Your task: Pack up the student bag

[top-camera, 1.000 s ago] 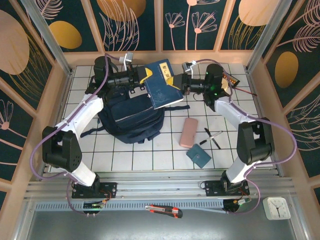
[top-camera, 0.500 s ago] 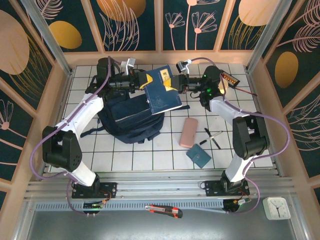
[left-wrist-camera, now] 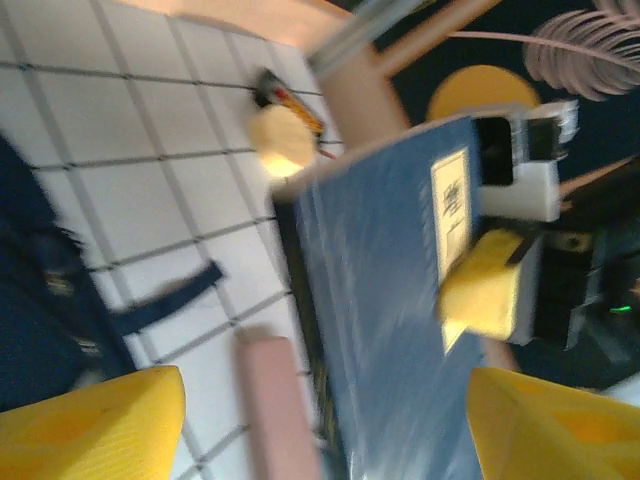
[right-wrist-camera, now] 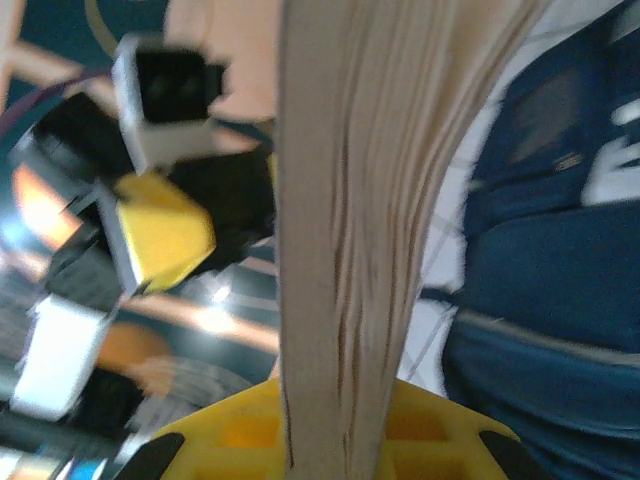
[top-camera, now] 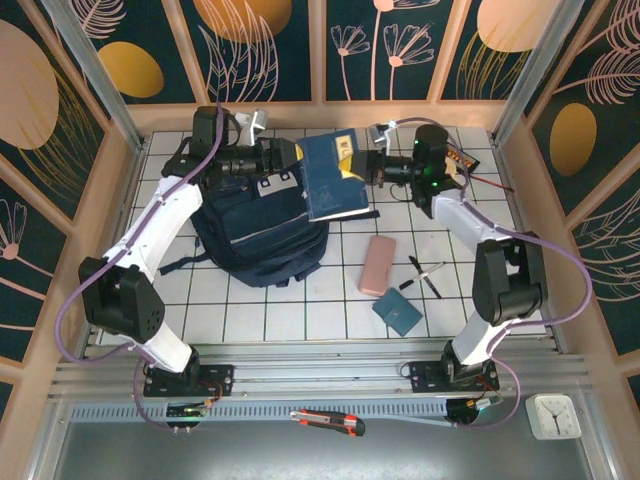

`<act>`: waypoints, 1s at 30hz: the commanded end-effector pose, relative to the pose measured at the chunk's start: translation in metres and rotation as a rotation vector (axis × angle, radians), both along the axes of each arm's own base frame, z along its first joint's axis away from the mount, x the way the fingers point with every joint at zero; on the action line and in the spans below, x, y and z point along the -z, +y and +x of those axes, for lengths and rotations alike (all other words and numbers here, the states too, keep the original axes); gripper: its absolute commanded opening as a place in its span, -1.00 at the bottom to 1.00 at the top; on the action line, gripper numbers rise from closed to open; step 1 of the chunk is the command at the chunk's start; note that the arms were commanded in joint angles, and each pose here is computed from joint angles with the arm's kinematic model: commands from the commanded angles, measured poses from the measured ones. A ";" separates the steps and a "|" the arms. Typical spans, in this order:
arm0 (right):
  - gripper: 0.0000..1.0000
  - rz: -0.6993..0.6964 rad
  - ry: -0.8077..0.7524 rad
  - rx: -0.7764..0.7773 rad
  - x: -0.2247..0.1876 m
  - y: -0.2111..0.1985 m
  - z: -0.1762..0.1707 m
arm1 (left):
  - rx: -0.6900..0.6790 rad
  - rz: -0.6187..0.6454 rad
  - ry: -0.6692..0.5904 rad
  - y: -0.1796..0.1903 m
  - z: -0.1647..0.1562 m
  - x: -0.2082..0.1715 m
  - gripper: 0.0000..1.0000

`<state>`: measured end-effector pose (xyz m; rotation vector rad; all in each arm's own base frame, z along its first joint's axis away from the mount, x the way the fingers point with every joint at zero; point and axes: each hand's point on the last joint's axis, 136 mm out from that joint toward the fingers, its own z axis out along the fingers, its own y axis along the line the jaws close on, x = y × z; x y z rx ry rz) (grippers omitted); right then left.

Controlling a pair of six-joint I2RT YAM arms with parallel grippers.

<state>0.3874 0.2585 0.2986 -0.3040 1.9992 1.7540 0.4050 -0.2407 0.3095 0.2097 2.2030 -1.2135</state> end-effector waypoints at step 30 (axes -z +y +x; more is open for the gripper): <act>-1.00 -0.294 0.084 0.395 0.034 -0.073 -0.008 | 0.344 0.954 -0.150 -0.004 -0.045 0.241 0.38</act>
